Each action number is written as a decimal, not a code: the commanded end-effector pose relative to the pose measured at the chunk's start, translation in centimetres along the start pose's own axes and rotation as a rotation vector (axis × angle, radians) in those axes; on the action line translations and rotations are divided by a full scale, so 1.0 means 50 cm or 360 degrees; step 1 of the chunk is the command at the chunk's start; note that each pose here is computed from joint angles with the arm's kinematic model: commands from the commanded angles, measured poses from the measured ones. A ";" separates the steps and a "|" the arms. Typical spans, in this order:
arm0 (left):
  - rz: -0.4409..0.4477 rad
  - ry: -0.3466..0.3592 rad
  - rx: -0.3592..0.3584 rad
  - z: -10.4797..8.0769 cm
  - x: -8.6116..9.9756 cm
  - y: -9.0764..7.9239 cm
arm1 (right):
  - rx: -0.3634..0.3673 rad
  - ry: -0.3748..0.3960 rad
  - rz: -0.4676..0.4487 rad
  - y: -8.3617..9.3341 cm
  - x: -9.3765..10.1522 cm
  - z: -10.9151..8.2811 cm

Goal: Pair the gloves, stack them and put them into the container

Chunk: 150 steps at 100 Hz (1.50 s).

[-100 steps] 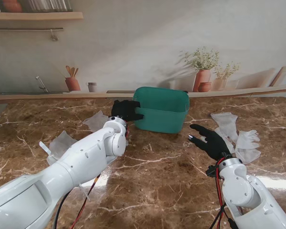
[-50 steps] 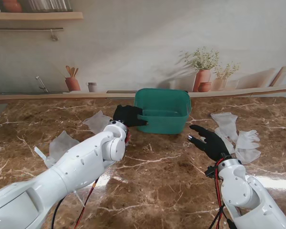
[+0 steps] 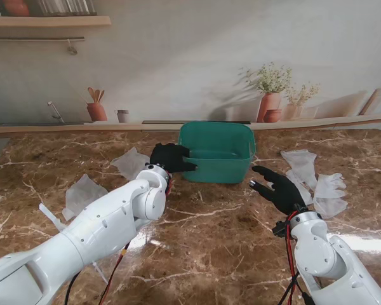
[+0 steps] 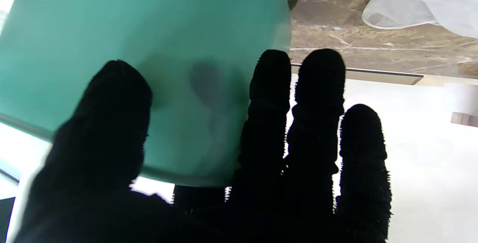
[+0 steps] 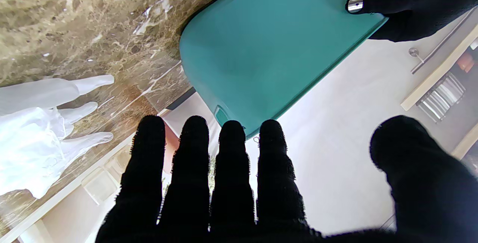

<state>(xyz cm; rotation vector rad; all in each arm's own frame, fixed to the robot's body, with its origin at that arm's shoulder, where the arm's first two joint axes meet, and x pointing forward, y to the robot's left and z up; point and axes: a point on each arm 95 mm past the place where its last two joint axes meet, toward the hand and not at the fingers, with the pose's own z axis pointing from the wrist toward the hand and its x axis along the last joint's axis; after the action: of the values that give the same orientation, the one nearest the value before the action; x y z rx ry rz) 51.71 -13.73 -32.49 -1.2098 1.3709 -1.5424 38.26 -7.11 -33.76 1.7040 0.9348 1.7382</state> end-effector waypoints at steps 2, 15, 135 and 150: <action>0.0016 -0.0012 0.0001 -0.009 0.001 0.005 | 0.0036 -0.0010 0.0007 -0.009 -0.001 -0.007; 0.0015 -0.0019 0.0004 -0.012 0.002 0.003 | 0.0037 -0.0005 0.0003 -0.008 0.000 -0.007; 0.0053 0.0114 0.0057 -0.040 -0.022 -0.056 | 0.0052 0.0018 -0.0017 -0.007 0.001 -0.008; -0.0001 0.0131 0.0144 -0.058 -0.024 -0.076 | 0.0040 0.0025 -0.0029 -0.003 0.002 -0.008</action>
<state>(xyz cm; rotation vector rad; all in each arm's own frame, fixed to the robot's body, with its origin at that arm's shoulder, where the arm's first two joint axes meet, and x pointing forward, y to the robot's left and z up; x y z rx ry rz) 50.14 -11.39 -29.33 -1.1206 1.3651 -1.6213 38.12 -6.91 -33.48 1.6833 0.9673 1.7467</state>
